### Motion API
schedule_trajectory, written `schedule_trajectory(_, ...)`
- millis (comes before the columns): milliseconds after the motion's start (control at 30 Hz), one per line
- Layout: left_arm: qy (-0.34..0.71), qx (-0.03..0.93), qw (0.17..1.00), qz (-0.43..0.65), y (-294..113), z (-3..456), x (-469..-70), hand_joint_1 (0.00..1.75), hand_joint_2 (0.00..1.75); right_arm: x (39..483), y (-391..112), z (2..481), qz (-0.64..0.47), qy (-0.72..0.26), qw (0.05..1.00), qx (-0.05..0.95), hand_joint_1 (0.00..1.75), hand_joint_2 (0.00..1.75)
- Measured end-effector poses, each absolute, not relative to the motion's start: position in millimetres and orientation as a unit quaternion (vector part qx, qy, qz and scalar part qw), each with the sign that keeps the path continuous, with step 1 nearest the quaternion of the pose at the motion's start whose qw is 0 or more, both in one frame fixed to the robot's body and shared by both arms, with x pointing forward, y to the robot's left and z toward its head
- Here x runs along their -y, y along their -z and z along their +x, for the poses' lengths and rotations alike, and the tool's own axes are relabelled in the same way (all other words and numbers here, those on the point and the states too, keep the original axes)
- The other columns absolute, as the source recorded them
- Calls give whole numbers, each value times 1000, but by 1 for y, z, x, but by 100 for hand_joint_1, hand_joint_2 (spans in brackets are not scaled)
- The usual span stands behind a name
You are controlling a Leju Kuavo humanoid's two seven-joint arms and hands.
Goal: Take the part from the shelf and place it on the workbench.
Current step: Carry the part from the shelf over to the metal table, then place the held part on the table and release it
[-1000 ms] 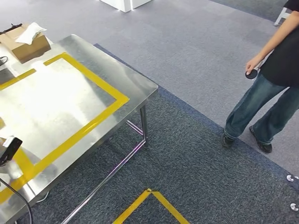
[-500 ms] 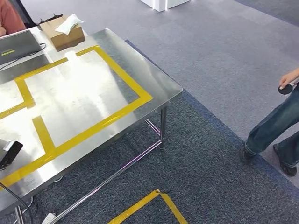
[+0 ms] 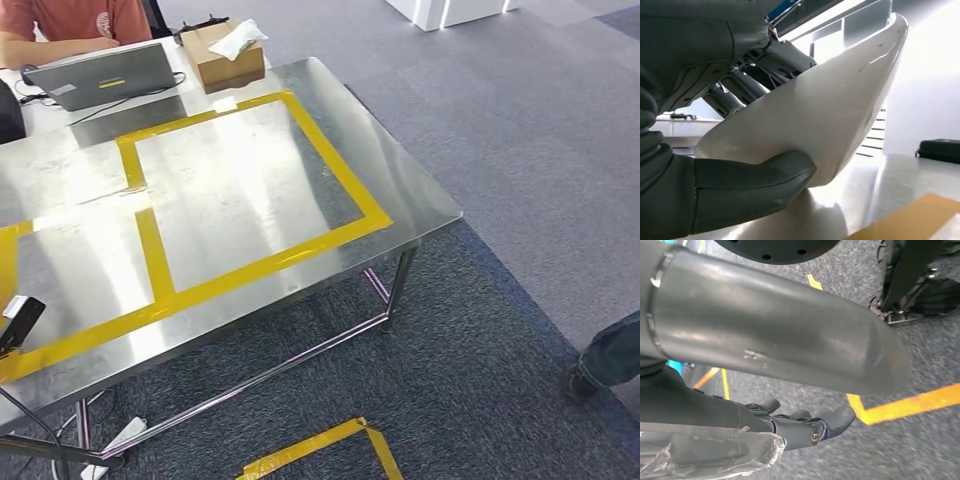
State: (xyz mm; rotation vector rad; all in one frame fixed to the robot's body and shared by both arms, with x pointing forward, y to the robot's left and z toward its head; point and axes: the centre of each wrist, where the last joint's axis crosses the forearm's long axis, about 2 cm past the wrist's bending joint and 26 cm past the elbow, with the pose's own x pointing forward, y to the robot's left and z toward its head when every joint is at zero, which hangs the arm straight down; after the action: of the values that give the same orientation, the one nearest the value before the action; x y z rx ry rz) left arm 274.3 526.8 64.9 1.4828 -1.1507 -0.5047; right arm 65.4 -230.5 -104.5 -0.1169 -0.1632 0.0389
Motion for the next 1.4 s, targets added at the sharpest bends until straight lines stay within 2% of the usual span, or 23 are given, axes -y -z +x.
schedule_trajectory(1000, 252, 531, 535, 607, -61, 281, -510, 175, 175, 231, 104, 66, -60, -22, 994, 93, 0, 0)
schedule_trajectory(1133, 282, 578, 512, 569, -54, 283, -494, 175, 175, 231, 104, 67, -55, -24, 994, 93, 0, 0)
schedule_trajectory(1400, 372, 648, 476, 464, -42, 295, -431, 175, 175, 230, 104, 67, -51, -31, 994, 96, 0, 0)
